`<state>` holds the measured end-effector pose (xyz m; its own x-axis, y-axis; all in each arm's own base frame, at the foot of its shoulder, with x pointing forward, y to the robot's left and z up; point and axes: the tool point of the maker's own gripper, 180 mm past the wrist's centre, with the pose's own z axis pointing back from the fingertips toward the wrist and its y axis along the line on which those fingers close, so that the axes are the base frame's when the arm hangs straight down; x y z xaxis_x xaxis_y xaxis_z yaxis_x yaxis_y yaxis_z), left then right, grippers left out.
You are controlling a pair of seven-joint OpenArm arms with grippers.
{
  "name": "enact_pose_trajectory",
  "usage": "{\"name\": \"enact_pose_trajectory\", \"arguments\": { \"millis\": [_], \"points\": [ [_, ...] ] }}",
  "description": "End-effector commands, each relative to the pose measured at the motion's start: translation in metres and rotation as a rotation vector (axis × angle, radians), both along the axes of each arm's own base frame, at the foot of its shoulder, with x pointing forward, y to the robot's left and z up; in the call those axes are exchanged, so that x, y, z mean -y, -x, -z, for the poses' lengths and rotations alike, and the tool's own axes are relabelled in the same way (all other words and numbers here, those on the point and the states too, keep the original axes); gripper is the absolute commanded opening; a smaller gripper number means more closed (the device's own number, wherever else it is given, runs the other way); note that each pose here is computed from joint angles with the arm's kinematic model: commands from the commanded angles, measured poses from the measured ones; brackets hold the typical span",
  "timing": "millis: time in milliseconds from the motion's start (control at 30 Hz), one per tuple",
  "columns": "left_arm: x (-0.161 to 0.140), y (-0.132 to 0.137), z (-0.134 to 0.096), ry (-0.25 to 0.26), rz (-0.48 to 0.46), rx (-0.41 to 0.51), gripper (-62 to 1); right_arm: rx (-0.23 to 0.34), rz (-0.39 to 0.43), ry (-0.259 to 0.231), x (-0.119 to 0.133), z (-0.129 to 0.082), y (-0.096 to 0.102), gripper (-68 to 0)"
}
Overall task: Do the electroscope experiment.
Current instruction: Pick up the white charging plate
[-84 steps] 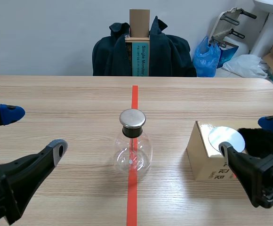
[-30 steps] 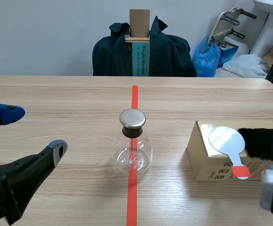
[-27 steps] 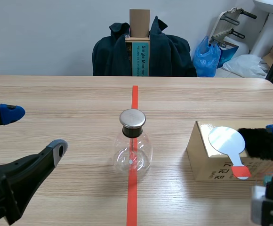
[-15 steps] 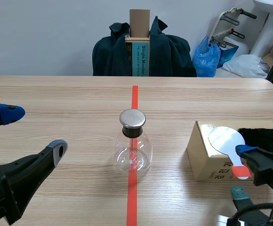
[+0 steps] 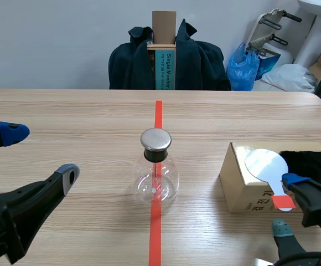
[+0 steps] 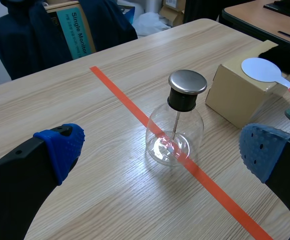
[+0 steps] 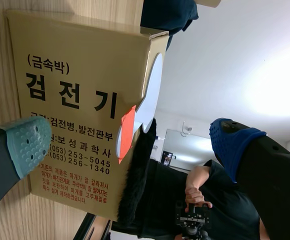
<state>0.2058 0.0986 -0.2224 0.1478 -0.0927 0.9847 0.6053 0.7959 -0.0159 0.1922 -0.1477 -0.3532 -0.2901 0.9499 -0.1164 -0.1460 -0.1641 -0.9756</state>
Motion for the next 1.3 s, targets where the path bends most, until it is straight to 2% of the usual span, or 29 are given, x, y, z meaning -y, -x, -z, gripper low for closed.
{"name": "enact_pose_trajectory", "arguments": {
  "millis": [0,100,167,200,367,433,533,600,767,867,933,1067,1267],
  "points": [
    [0.005,0.0,-0.008,0.025,0.012,0.023,1.4,0.028,0.002,0.01,0.005,-0.008,-0.005,0.4],
    [0.005,0.0,-0.008,0.026,0.014,0.022,1.4,0.03,-0.002,0.01,0.004,-0.009,-0.005,0.4],
    [0.005,0.0,-0.008,0.026,0.014,0.022,1.4,0.029,-0.005,0.009,0.004,-0.009,-0.005,-4.9],
    [0.005,0.0,-0.008,0.026,0.014,0.022,1.4,0.029,-0.005,0.009,0.004,-0.009,-0.005,-10.4],
    [0.005,0.0,-0.008,0.026,0.014,0.022,1.4,0.03,-0.001,0.01,0.005,-0.009,-0.005,-46.7],
    [0.005,0.0,-0.008,0.026,0.014,0.022,1.4,0.03,0.0,0.01,0.005,-0.009,-0.005,-56.5],
    [0.005,0.0,-0.008,0.026,0.014,0.022,1.4,0.031,0.006,0.011,0.006,-0.009,-0.006,-64.8],
    [0.005,0.0,-0.008,0.026,0.014,0.022,1.4,0.033,0.008,0.013,0.007,-0.009,-0.006,-66.7],
    [0.005,0.0,-0.008,0.026,0.014,0.022,1.4,0.046,0.016,0.019,0.011,-0.012,-0.008,-66.7],
    [0.005,0.0,-0.008,0.025,0.014,0.022,1.4,0.115,0.021,0.017,0.016,-0.026,-0.012,-66.7],
    [0.005,0.0,-0.008,0.022,0.015,0.023,1.4,0.141,0.034,0.026,0.022,-0.034,-0.017,-66.7],
    [0.005,0.0,-0.008,0.021,0.015,0.021,1.4,0.251,0.081,0.038,0.038,-0.072,-0.033,-66.7],
    [0.005,0.002,-0.001,-0.031,0.032,0.006,1.4,0.462,0.157,-0.029,0.058,-0.152,-0.053,-66.7]
  ]
}}
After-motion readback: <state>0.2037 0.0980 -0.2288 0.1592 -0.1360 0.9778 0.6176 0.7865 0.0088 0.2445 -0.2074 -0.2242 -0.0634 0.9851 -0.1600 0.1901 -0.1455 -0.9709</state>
